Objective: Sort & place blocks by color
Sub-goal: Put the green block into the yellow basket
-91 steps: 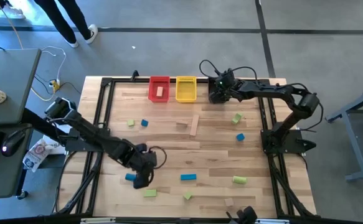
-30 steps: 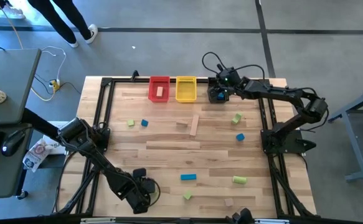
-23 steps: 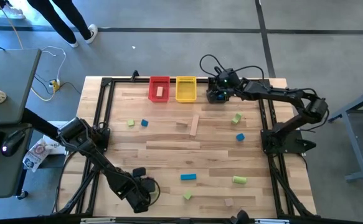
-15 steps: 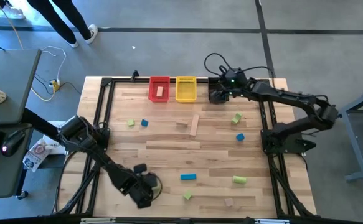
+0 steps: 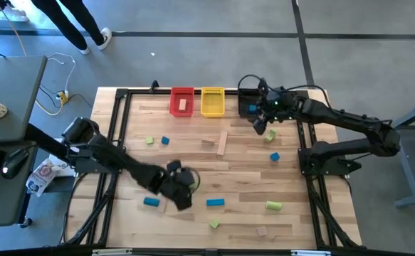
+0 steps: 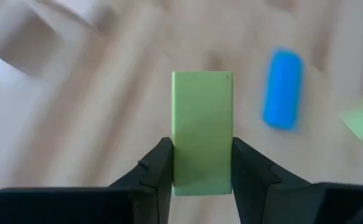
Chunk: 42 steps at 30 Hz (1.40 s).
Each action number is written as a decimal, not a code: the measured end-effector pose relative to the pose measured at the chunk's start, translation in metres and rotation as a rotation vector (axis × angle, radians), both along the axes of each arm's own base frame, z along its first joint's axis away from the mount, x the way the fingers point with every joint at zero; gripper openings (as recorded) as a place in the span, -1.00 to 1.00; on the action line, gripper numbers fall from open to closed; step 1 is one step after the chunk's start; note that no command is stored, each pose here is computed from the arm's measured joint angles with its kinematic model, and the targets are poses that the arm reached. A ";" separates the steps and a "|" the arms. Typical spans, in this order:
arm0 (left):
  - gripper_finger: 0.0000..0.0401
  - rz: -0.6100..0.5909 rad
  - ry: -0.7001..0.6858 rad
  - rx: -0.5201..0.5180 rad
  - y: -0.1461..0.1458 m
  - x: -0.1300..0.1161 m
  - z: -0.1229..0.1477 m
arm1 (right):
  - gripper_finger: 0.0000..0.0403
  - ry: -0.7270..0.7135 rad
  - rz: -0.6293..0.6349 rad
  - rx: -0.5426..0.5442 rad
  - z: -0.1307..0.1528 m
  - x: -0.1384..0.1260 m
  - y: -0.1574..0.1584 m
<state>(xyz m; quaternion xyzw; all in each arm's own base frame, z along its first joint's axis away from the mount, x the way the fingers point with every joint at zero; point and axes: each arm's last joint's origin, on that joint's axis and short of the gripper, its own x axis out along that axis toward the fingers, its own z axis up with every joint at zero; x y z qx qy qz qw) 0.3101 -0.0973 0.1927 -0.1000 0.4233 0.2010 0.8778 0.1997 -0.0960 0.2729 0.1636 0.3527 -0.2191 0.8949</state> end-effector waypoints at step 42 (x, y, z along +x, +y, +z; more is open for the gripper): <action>-0.51 0.272 -0.393 0.067 0.313 -0.008 0.020 | 0.24 0.366 -0.381 0.097 -0.042 0.006 0.072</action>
